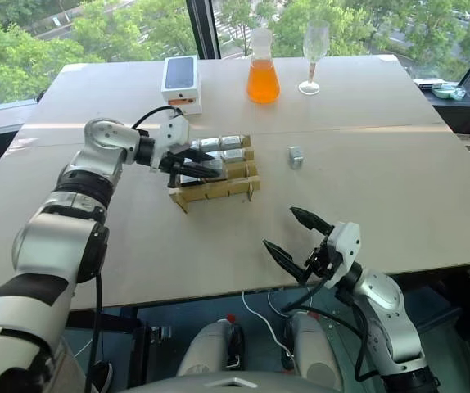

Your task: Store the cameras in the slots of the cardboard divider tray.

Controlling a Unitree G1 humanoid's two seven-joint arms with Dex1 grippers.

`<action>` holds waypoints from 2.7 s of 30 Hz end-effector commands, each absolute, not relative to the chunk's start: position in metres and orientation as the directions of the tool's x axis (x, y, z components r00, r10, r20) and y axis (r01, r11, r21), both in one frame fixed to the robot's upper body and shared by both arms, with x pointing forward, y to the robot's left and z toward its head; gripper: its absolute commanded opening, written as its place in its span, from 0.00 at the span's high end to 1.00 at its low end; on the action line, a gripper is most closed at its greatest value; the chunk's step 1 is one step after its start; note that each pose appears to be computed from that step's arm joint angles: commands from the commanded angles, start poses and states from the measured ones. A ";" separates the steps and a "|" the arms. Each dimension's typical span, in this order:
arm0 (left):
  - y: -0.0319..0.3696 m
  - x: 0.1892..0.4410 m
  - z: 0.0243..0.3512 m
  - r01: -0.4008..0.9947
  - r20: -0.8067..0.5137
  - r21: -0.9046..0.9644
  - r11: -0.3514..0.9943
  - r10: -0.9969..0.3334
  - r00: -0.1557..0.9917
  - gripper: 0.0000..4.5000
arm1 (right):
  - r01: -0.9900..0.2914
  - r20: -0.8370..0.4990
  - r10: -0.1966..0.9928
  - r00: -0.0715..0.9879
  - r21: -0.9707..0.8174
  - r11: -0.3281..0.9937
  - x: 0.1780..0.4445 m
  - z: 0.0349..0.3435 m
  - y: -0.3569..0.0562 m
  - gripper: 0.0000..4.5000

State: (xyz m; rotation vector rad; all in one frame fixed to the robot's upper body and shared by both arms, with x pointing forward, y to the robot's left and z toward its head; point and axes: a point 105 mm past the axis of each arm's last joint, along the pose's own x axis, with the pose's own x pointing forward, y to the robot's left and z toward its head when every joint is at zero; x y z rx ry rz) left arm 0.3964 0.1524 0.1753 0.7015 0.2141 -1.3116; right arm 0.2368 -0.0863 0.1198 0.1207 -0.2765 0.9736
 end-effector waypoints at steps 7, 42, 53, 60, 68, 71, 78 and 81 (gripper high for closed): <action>0.169 0.396 0.167 0.938 -0.561 0.325 0.124 -0.773 0.297 0.82 | -0.819 0.318 0.787 0.529 -0.053 0.572 0.238 0.130 -0.091 0.02; 0.176 0.408 0.189 0.881 -0.481 0.418 0.222 -0.769 0.422 0.82 | -0.820 0.329 0.785 0.525 -0.050 0.570 0.241 0.131 -0.091 0.02; 0.177 0.400 0.193 0.936 -0.488 0.282 0.213 -0.808 0.331 0.82 | -0.818 0.334 0.781 0.527 -0.049 0.573 0.243 0.131 -0.092 0.02; 0.180 0.398 0.192 0.941 -0.512 0.271 0.205 -0.797 0.321 0.82 | -0.818 0.332 0.782 0.528 -0.049 0.573 0.243 0.131 -0.092 0.02; 0.185 0.406 0.194 0.906 -0.540 0.357 0.228 -0.740 0.400 0.82 | -0.816 0.333 0.780 0.529 -0.051 0.575 0.244 0.131 -0.092 0.02; 0.183 0.411 0.197 0.885 -0.524 0.398 0.241 -0.732 0.435 0.82 | -0.815 0.337 0.778 0.530 -0.052 0.577 0.245 0.133 -0.092 0.02; 0.179 0.407 0.190 0.905 -0.545 0.373 0.207 -0.740 0.394 0.82 | -0.812 0.341 0.775 0.532 -0.054 0.581 0.246 0.135 -0.092 0.02; 0.177 0.403 0.185 0.923 -0.553 0.338 0.184 -0.755 0.353 0.82 | -0.810 0.340 0.774 0.534 -0.056 0.584 0.246 0.135 -0.093 0.02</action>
